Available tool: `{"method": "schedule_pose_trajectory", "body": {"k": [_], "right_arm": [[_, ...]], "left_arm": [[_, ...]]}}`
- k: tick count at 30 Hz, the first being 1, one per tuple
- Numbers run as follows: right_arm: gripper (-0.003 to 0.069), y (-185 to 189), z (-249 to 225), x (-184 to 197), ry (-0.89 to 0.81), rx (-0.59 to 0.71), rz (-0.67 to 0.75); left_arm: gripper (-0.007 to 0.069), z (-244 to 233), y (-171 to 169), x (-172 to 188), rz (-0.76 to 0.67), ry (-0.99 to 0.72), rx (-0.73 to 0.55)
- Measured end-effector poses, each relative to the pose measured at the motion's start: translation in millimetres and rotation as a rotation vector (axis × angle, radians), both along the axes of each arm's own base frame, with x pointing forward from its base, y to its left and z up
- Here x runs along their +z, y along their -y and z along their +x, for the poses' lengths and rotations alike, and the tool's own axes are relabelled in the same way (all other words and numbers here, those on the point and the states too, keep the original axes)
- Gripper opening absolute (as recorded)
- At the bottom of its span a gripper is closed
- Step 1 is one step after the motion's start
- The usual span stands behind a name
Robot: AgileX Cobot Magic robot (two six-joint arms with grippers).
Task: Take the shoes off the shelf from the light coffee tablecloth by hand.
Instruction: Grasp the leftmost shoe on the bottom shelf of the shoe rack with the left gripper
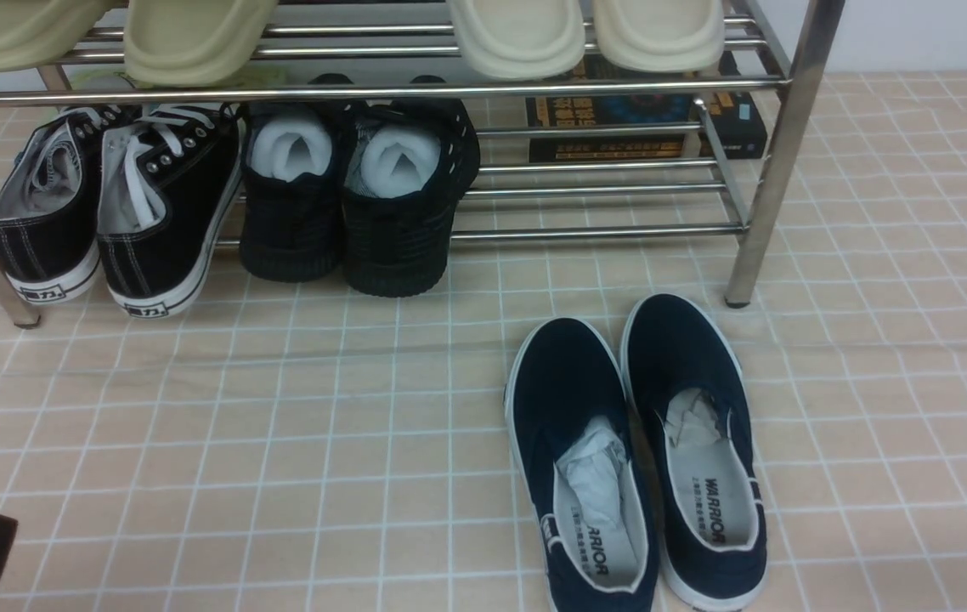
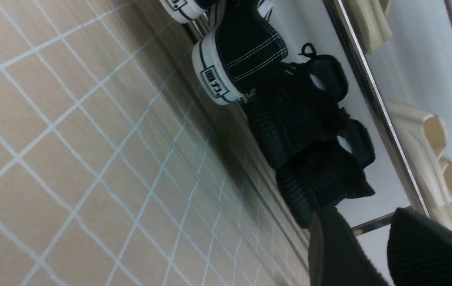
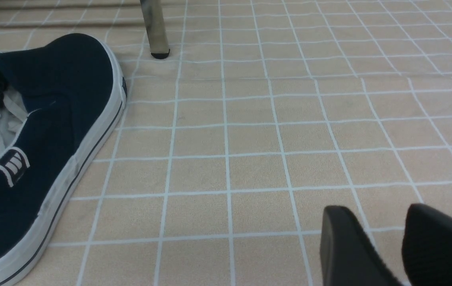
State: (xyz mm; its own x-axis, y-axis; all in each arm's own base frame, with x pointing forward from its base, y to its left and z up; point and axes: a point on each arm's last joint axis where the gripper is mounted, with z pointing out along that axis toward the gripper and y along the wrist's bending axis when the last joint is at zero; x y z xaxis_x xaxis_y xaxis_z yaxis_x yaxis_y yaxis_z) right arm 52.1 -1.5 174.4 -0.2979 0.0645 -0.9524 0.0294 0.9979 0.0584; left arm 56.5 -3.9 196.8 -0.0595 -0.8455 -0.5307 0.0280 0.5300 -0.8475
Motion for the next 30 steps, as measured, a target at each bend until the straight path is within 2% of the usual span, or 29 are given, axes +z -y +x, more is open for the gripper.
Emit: {"method": "schedule_pose_trajectory", "body": {"k": [3,9,12,18,20,26,30], "right_arm": [[0.0239,0,0,0,0.000,0.000,0.000],[0.0239,0,0,0,0.000,0.000,0.000],[0.0239,0,0,0,0.000,0.000,-0.001],[0.0239,0,0,0,0.000,0.000,-0.001],[0.0239,0,0,0,0.000,0.000,-0.001],[0.0239,0,0,0,0.000,0.000,-0.001],[0.0239,0,0,0,0.000,0.000,-0.001]], "left_arm": [[0.0240,-1,-1,11,0.059,0.128,0.013],[0.0240,-11,-2,45,0.129,0.522,0.054],[0.0240,-12,-2,46,0.129,0.540,0.055],[0.0233,-8,-1,49,0.142,0.366,0.037],[0.0197,-6,-1,61,0.162,0.288,0.030],[0.0020,21,0,96,0.288,0.023,0.017],[0.0001,52,-1,105,0.385,-0.261,0.007]]}}
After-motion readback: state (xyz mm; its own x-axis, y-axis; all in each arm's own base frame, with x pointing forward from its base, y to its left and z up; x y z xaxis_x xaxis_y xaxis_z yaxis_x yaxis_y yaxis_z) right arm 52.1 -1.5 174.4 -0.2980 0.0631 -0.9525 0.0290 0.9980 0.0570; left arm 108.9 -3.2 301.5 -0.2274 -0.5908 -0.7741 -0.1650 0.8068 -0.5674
